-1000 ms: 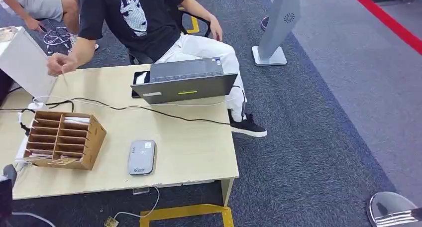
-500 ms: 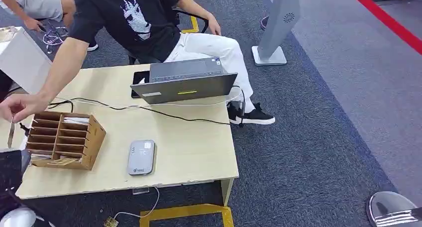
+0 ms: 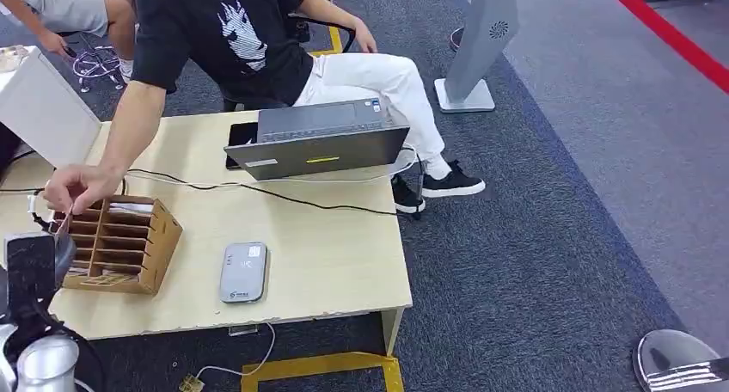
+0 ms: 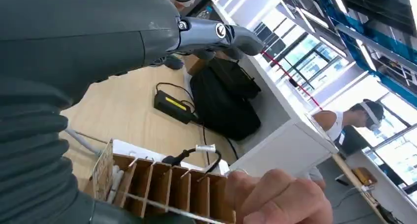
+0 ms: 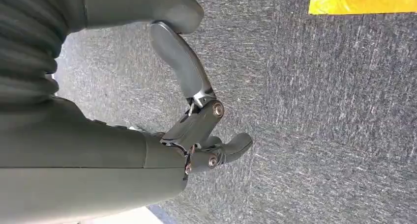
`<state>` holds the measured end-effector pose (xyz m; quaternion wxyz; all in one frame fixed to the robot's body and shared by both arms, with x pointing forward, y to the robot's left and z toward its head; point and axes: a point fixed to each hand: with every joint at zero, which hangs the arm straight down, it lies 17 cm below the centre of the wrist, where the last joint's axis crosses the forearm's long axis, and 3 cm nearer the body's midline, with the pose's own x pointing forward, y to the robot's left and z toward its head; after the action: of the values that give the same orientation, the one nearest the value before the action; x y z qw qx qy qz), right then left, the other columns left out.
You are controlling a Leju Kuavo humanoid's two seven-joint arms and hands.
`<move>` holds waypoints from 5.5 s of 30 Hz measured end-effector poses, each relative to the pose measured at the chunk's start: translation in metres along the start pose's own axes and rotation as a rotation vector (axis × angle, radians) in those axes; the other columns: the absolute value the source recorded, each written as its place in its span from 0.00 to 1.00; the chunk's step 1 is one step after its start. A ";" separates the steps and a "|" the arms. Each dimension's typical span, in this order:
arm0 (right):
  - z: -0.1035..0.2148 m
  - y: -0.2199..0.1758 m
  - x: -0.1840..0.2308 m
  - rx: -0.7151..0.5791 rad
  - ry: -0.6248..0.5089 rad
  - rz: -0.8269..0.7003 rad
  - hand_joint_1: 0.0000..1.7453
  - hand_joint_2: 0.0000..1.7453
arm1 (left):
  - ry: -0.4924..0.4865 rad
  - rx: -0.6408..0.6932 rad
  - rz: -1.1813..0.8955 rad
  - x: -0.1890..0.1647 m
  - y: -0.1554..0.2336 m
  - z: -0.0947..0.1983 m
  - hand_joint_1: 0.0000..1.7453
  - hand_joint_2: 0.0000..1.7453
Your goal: Pass the card to the sensor for recognition and then transmit it.
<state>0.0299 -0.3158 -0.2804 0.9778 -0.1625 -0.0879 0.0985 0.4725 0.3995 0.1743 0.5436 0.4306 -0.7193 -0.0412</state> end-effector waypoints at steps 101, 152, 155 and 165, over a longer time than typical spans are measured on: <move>0.001 0.001 -0.007 -0.002 0.029 -0.078 0.00 1.00 | -0.280 -0.442 0.017 0.145 -0.133 0.134 1.00 1.00; 0.000 -0.005 -0.006 -0.033 0.026 -0.052 0.00 1.00 | -0.272 -0.065 -0.255 0.078 -0.007 -0.001 0.00 1.00; 0.000 -0.004 -0.007 -0.028 0.032 -0.063 0.00 1.00 | -0.279 -0.145 -0.245 0.090 -0.020 0.013 0.00 1.00; 0.002 0.001 -0.017 -0.010 0.071 -0.128 0.00 1.00 | -0.294 -0.483 -0.408 0.075 -0.046 0.086 0.00 1.00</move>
<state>0.0127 -0.3179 -0.2814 0.9838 -0.1647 -0.0640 0.0294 0.4256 0.2854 0.1715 0.5011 0.4136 -0.6586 -0.3796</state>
